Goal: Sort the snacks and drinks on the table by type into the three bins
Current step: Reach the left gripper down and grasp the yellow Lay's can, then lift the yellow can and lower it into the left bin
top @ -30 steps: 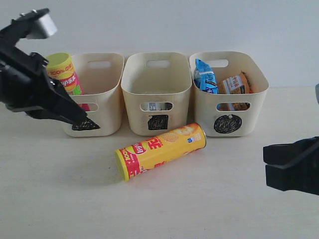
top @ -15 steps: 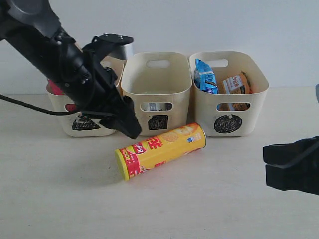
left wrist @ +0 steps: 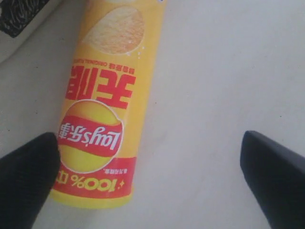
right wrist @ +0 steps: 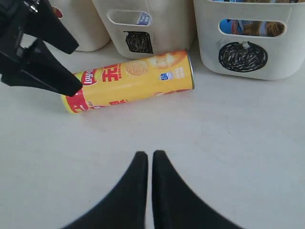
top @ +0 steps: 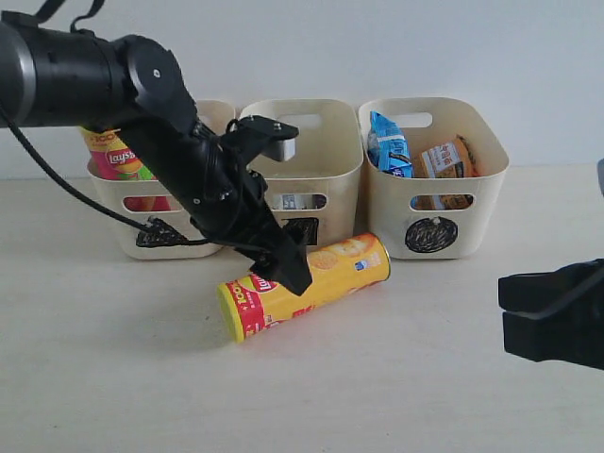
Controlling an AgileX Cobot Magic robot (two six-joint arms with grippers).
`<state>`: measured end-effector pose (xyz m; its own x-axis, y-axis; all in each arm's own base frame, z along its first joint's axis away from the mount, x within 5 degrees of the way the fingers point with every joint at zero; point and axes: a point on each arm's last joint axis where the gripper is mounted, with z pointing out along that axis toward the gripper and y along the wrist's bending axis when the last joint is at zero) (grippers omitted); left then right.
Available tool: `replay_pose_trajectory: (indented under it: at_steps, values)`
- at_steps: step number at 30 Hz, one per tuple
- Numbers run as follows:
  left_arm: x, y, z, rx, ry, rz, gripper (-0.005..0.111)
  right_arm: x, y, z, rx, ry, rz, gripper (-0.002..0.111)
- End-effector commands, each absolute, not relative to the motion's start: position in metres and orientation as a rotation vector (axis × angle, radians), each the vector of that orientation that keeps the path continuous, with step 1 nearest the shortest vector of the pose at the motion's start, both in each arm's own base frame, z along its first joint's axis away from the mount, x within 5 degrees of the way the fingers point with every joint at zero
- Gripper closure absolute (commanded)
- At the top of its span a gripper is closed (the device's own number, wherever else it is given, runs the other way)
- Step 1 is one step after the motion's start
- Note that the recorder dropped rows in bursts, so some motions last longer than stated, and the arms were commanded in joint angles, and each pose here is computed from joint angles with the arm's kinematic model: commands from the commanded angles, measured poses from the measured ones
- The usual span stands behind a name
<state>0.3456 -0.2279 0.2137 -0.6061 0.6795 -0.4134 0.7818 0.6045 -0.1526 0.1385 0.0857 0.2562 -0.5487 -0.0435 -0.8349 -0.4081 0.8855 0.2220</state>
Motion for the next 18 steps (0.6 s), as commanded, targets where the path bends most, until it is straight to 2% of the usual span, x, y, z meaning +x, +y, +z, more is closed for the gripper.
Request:
replay_pose_trajectory:
  at_steps: [1,16,18]
  values:
    - [0.354,-0.233,0.198,1.221,2.476,-0.427,0.011,0.138,0.084,0.257,-0.329,2.099,0.484,0.108]
    - [0.370,-0.238,0.147,1.258,2.467,-0.366,0.012,0.138,0.084,0.256,-0.330,2.107,0.483,0.108]
    - [0.369,-0.238,0.140,1.272,2.488,-0.368,0.017,0.138,0.084,0.256,-0.330,2.107,0.483,0.108]
